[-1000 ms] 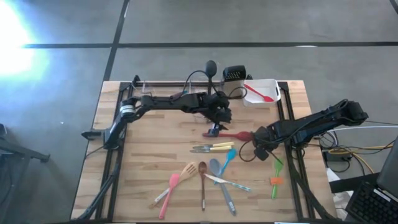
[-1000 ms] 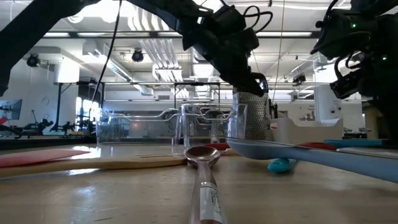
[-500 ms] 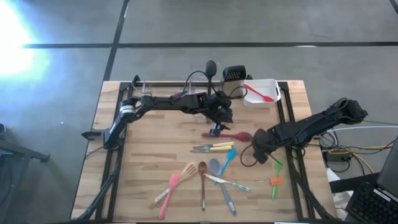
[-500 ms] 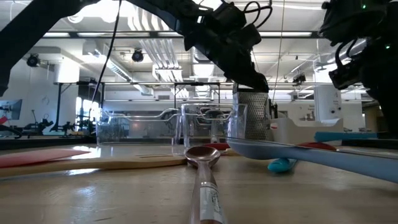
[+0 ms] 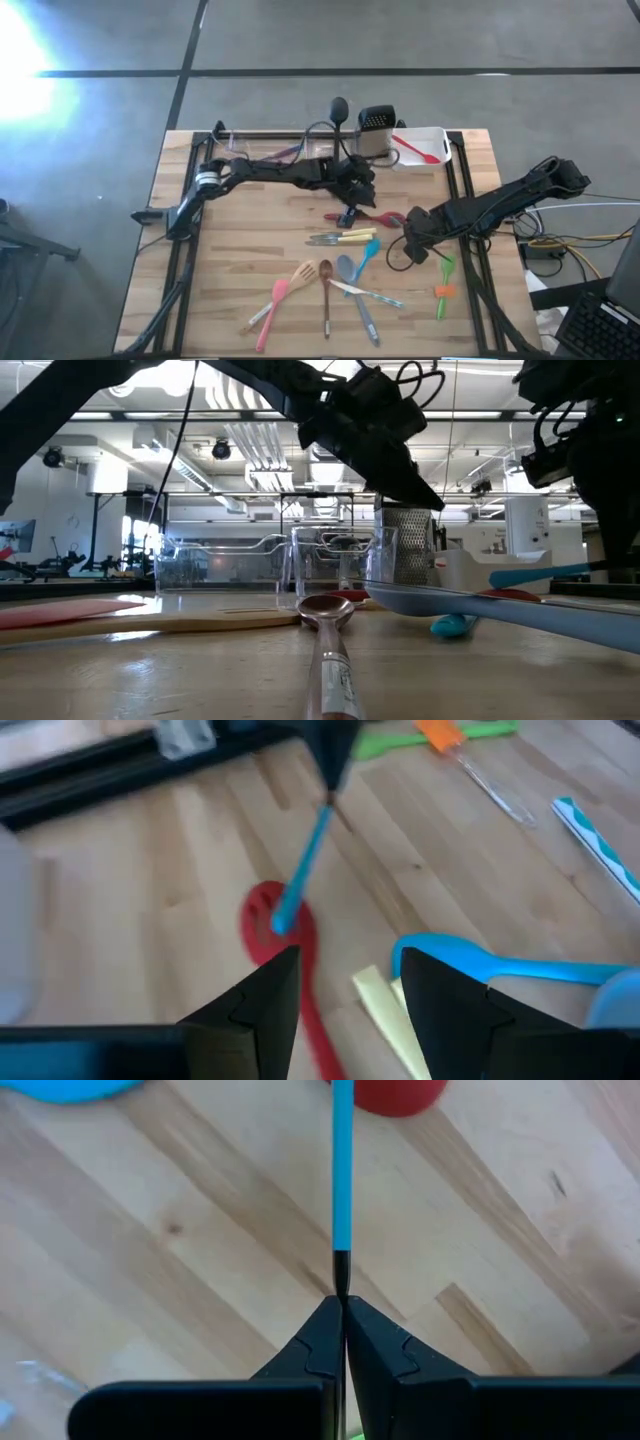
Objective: Pick & Place Kitchen Items
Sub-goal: Put the blue knife into the left transparent bin
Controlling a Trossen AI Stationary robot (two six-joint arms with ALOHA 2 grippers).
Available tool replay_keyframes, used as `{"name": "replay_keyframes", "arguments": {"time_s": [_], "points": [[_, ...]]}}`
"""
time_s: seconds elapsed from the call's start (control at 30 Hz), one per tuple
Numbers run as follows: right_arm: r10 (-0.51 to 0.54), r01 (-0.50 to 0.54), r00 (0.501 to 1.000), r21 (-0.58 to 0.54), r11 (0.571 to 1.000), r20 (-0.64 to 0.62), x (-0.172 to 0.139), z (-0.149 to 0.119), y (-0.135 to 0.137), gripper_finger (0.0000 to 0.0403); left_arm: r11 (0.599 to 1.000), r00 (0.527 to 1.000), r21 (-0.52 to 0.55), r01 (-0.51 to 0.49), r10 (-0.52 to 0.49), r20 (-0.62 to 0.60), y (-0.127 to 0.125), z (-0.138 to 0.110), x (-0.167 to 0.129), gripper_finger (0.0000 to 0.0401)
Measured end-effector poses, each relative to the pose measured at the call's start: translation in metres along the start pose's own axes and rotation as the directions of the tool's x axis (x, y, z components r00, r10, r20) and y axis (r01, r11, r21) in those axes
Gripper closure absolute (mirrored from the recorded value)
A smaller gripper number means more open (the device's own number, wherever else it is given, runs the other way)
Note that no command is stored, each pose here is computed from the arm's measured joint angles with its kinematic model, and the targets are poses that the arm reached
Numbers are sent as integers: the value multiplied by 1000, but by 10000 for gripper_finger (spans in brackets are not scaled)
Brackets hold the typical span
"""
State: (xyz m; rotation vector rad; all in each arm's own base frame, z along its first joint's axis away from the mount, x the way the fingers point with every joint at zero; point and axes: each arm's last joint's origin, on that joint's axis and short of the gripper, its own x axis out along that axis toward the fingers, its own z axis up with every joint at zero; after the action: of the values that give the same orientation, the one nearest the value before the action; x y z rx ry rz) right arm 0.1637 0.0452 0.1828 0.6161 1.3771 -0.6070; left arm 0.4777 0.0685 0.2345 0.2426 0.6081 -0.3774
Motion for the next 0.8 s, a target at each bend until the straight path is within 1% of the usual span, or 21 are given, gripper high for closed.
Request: {"name": "replay_keyframes", "arguments": {"time_s": [0.17,0.23,0.3,0.6,0.8], "points": [[-1,1,1000,-1,1000,-4,3,-1,-1,395,1000,999,6,29,-29,-14,-8,-7,21,224],[8,-8,1000,-1,1000,1,3,0,0,395,1000,1000,20,23,-23,8,-8,-6,28,224],[6,-6,1000,-3,1000,0,3,0,0,395,1000,1000,16,27,-27,-3,-8,-7,32,224],[39,-38,999,-33,999,17,4,1,3,395,999,999,37,-9,7,53,7,7,44,224],[46,-45,999,-49,998,26,4,2,4,395,1000,1000,16,13,-13,20,11,-1,61,224]]}}
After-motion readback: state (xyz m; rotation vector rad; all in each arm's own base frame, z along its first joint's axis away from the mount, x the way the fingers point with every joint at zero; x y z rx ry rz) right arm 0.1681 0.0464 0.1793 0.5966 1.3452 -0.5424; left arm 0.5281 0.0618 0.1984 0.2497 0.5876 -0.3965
